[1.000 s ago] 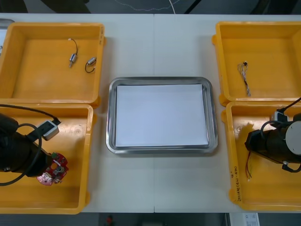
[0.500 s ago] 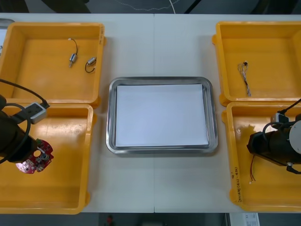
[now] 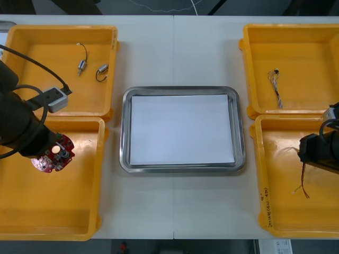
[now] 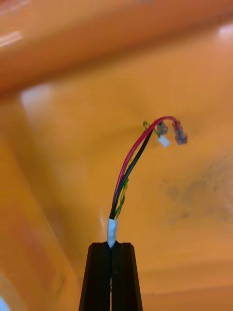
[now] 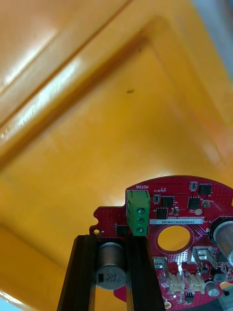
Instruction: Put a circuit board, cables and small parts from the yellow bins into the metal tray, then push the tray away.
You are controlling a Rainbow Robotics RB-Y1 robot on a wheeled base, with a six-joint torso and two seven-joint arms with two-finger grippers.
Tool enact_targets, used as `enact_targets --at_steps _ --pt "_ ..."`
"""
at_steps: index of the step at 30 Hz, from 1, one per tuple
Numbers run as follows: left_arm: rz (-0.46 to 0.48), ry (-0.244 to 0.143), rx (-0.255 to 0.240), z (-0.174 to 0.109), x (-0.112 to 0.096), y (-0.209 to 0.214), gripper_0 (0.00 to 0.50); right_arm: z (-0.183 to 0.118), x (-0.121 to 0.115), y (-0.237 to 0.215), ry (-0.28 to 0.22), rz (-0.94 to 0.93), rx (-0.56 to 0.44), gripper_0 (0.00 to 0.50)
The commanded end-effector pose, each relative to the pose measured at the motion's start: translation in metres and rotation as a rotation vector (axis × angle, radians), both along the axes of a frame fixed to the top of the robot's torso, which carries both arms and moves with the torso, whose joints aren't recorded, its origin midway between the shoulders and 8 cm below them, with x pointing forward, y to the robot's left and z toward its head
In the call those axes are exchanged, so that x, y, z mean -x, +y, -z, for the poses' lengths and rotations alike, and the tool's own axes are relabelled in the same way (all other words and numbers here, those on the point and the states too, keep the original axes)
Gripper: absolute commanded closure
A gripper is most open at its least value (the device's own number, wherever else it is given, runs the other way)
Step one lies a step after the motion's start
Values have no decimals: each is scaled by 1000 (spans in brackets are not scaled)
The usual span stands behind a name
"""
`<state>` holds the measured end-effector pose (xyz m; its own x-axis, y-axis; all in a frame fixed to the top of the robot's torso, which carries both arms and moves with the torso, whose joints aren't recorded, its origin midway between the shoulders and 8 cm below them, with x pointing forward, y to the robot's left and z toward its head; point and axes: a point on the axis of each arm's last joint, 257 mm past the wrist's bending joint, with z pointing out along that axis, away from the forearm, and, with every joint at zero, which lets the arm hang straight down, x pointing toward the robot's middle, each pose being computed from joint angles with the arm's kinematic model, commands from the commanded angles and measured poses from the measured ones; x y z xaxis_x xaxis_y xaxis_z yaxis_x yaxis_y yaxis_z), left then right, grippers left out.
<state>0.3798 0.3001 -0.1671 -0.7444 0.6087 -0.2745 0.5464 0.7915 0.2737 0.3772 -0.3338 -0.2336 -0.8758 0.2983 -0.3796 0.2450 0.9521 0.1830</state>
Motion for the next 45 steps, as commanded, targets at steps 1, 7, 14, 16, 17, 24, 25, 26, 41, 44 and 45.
enact_targets --at_steps 1,7,14,16,17,24,25,26,41,44,45 --pt "47 -64 35 -30 -12 -33 500 -52 -13 -16 -121 -53 56 500" --pt "116 -72 52 -37 -15 -63 500 -72 -12 -31 -148 -83 86 500" --pt "161 -65 62 -40 -26 -97 500 -97 -7 -42 -160 -177 142 500" --pt "169 -68 71 -42 -31 -106 500 -101 -5 -40 -157 -212 149 500" --pt "170 -67 77 -43 -35 -112 500 -103 -3 -39 -155 -237 152 500" --pt "189 -49 79 -41 -54 -146 500 -117 5 -25 -160 -418 211 500" --pt "188 -50 76 -40 -56 -149 500 -118 5 -25 -162 -436 223 500" --pt "191 -51 68 -39 -59 -154 500 -119 6 -27 -160 -469 252 500" --pt "187 -56 78 6 -86 -205 500 -130 17 -13 -165 -793 449 500" --pt "188 -60 68 19 -88 -208 500 -130 21 -5 -165 -827 444 500" --pt "191 -65 67 22 -89 -210 500 -130 22 -3 -167 -835 446 500"
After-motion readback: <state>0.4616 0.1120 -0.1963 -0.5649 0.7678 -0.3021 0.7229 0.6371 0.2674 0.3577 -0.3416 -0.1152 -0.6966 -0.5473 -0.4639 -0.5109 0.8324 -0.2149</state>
